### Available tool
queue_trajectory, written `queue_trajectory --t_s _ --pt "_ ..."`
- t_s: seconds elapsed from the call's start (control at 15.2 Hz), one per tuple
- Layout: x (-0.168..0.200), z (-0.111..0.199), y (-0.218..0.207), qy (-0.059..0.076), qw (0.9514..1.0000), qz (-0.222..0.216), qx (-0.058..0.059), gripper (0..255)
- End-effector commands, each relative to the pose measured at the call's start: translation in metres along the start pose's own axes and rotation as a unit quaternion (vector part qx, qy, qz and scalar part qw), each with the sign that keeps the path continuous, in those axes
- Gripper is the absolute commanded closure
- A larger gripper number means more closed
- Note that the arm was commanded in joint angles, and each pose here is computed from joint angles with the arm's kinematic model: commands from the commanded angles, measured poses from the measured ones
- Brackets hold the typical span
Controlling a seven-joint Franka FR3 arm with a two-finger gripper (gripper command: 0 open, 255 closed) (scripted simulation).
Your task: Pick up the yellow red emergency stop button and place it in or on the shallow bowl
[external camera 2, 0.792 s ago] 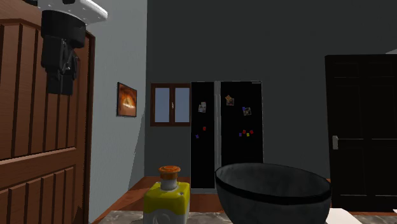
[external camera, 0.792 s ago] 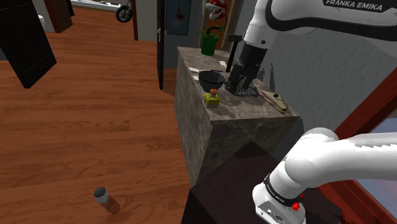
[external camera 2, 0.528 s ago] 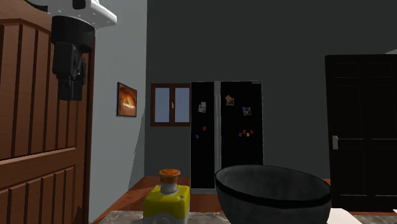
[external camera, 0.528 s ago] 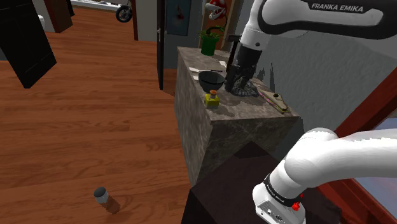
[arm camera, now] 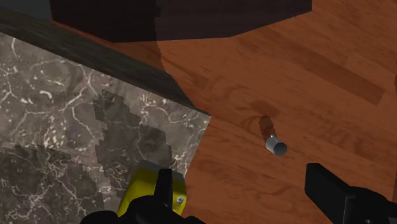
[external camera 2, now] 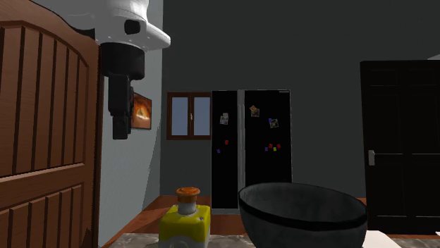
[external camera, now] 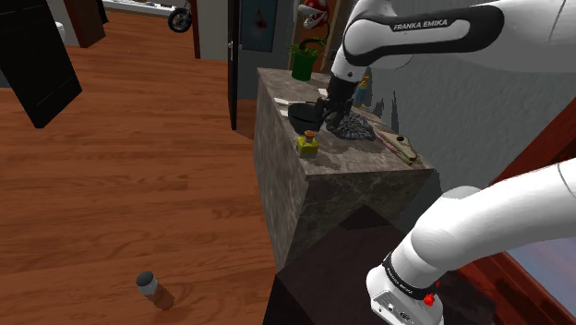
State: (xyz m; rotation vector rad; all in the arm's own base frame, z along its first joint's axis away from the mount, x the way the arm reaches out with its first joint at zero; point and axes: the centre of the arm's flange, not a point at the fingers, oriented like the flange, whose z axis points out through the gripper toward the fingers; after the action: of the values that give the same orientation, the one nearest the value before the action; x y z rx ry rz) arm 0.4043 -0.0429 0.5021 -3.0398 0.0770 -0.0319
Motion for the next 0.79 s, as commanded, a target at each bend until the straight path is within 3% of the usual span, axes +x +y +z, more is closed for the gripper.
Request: queue_trajectory --t_s 0.0,0.73 --pt "0.020 0.010 0.010 0.006 1.0000 0.007 -0.002 0" --pt "0.112 0.065 0.074 0.033 0.9986 0.040 -0.008 0"
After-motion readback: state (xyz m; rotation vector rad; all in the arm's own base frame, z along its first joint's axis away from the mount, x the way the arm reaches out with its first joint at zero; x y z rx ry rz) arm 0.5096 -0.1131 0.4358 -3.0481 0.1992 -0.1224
